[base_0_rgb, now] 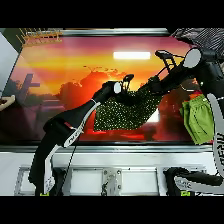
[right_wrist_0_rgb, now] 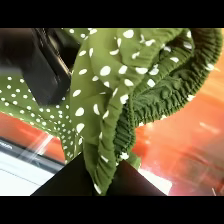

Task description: Fold the clothes and pants, and hang the long-sleeved shirts on hangers.

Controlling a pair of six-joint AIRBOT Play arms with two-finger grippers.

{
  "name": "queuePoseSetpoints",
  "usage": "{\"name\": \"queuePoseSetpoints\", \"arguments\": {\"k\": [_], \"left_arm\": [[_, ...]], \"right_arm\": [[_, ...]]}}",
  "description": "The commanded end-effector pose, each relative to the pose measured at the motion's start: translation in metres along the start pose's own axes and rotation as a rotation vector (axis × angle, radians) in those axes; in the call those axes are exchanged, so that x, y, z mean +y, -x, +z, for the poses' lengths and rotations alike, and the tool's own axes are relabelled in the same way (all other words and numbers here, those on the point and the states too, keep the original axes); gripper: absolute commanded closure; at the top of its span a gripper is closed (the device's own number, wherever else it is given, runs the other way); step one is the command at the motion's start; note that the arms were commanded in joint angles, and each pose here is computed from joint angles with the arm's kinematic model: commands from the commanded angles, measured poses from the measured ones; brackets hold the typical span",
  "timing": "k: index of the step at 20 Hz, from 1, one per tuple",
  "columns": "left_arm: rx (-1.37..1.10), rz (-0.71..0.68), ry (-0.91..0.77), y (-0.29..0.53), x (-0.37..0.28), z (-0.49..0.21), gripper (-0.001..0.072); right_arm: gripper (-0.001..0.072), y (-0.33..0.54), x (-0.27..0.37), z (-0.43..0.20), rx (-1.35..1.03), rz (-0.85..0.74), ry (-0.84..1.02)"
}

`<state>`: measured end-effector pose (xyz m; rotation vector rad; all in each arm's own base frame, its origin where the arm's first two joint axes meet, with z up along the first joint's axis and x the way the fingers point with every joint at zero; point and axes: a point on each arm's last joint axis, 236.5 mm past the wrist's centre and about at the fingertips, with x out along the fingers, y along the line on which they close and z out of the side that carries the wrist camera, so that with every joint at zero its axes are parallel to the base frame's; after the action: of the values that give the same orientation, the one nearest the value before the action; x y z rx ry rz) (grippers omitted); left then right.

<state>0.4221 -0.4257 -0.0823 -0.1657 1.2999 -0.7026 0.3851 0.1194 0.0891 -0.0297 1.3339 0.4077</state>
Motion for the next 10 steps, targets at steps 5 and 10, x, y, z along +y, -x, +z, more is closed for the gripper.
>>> {"name": "queuePoseSetpoints", "arguments": {"k": [5, 10], "left_arm": [[-0.240, 0.055, 0.148, 0.156, 0.098, 0.086, 0.0706], [-0.412, 0.116, 0.237, 0.278, 0.162, 0.104, 0.0705]], "right_arm": [[0.0701, -0.019, 0.050, 0.020, -0.055, 0.034, -0.006], [0.0701, -0.082, 0.127, 0.032, -0.052, 0.098, -0.004]]}}
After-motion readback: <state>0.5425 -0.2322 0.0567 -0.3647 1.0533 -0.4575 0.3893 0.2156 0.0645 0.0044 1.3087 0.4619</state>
